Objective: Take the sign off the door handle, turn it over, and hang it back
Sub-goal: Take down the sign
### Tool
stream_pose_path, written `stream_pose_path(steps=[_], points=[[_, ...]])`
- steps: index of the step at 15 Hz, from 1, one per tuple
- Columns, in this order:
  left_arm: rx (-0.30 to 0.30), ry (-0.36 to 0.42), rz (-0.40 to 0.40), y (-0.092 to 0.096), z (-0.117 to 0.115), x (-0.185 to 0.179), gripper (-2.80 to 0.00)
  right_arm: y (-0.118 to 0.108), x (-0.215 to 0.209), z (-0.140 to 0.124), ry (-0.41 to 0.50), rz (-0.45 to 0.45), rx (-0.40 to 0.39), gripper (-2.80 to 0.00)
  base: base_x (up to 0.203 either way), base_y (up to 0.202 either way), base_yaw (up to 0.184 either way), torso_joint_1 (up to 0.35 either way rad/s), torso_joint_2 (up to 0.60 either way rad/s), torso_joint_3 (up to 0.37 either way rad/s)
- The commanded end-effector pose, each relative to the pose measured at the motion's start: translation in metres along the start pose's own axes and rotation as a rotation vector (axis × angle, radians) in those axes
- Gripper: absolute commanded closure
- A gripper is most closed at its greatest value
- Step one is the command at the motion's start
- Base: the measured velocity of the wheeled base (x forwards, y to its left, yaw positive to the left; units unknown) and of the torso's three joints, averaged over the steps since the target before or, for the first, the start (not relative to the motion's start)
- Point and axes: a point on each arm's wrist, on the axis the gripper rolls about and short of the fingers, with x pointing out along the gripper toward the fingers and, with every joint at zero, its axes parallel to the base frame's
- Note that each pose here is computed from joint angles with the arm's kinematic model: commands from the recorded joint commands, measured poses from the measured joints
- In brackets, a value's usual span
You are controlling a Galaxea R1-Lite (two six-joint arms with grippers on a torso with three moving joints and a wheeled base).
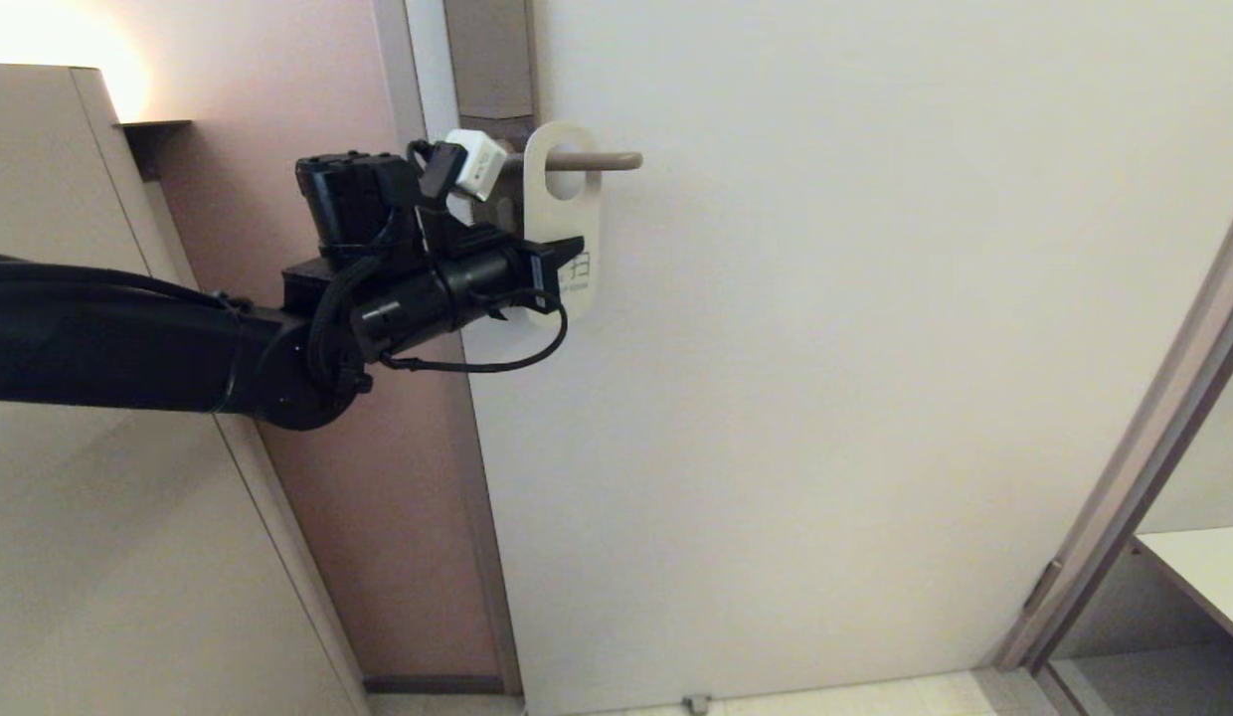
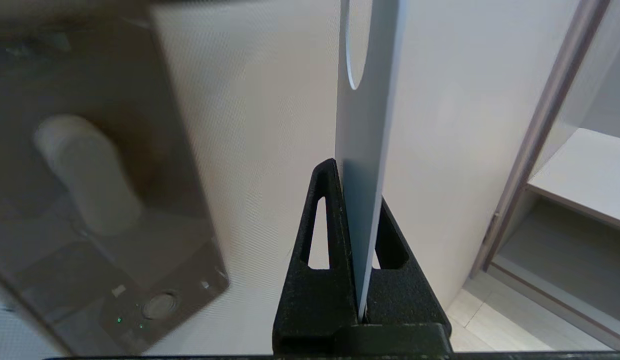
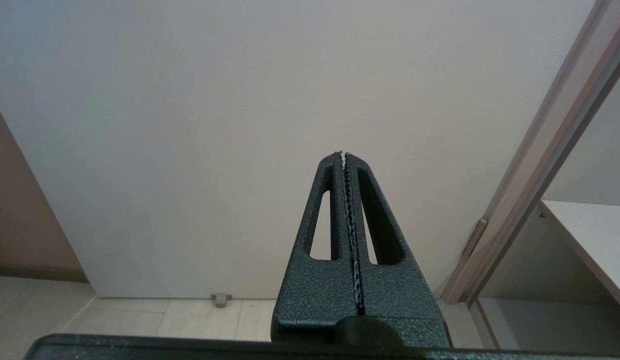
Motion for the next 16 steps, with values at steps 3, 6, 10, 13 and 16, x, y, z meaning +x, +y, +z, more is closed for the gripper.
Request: stream_pose_path(steps=[3,6,10,13,16], points=[[0.001,-0.005,0.000,-0.001,0.000,0.009,0.00,0.000,0.000,0.000,0.000,0.000,0.000,0.00,0.000,0.000,0.000,0.000,0.00,0.000],[0.000,0.000,0.011,-0.001,-0.002,0.017,0.00,0.000,0.000,0.000,0.000,0.000,0.000,0.00,0.000,0.000,0.000,0.000,0.00,0.000],[0.000,0.003,0.043,-0.003,-0.006,0.026,0.00,0.000,0.000,0.000,0.000,0.000,0.000,0.00,0.000,0.000,0.000,0.000,0.00,0.000],[0.014,0.011,0.091,-0.006,-0.007,0.028,0.00,0.000,0.000,0.000,0.000,0.000,0.000,0.00,0.000,0.000,0.000,0.000,0.00,0.000],[0.016,0.007,0.121,-0.011,-0.007,0.032,0.00,0.000,0.000,0.000,0.000,0.000,0.000,0.00,0.000,0.000,0.000,0.000,0.00,0.000]])
